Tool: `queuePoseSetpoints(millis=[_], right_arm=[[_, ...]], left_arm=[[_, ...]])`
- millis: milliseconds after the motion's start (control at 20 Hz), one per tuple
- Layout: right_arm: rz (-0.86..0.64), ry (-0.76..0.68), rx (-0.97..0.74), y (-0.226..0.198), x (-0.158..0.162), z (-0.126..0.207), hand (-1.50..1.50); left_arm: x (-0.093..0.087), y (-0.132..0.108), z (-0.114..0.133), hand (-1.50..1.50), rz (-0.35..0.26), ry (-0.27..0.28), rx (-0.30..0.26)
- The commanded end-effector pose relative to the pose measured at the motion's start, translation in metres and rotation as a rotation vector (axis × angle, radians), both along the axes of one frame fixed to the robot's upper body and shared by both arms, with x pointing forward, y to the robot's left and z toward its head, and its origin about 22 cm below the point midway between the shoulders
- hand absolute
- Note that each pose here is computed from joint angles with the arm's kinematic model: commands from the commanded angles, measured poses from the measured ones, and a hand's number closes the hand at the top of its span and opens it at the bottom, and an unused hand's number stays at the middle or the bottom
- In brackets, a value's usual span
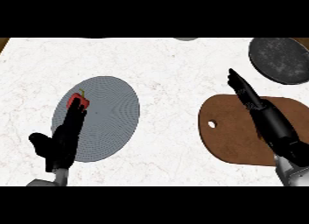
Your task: Pick the sweet potato from the cutting board and place it in the pan
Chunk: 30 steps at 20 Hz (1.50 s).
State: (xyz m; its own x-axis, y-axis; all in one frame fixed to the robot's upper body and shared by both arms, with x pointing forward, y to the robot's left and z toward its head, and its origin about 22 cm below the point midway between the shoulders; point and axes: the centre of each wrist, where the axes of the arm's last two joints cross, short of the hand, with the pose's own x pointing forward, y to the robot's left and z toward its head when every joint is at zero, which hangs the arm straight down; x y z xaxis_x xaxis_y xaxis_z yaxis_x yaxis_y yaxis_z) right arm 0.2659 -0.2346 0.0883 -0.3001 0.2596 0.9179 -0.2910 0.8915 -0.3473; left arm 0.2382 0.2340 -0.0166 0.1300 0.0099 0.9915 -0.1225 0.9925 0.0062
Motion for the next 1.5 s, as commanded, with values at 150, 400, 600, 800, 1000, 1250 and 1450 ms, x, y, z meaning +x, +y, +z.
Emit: queuePoseSetpoints(millis=[150, 400, 600, 800, 1000, 1250, 1450], right_arm=[[-0.491, 0.204, -0.276, -0.100, 0.023, 0.006, -1.50], [-0.746, 0.209, -1.042, -0.177, 0.005, 0.022, 1.50], [-0.977, 0.104, -0.825, -0.145, 0.002, -0.020, -1.50], [-0.893, 0.255, -0.910, -0.114, -0.013, -0.026, -1.50], [-0.892, 0.420, -1.177, -0.117, 0.011, 0.003, -1.50], [-0.827, 0.614, -1.365, -0.092, 0.038, 0.037, -1.50], [-0.709, 0.868, -1.465, -0.072, 0.059, 0.022, -1.50]], left_arm=[[0.020, 0.014, 0.037, 0.00, -0.158, -0.087, 0.199], [0.023, 0.012, 0.046, 0.00, -0.245, -0.104, 0.267], [0.031, 0.019, 0.059, 0.00, -0.284, -0.061, 0.266], [0.042, 0.015, 0.076, 0.00, -0.305, -0.053, 0.261], [0.039, 0.021, 0.066, 0.00, -0.306, -0.068, 0.275], [0.038, 0.003, 0.073, 0.00, -0.334, -0.054, 0.277], [0.046, 0.006, 0.084, 0.00, -0.344, -0.084, 0.283]])
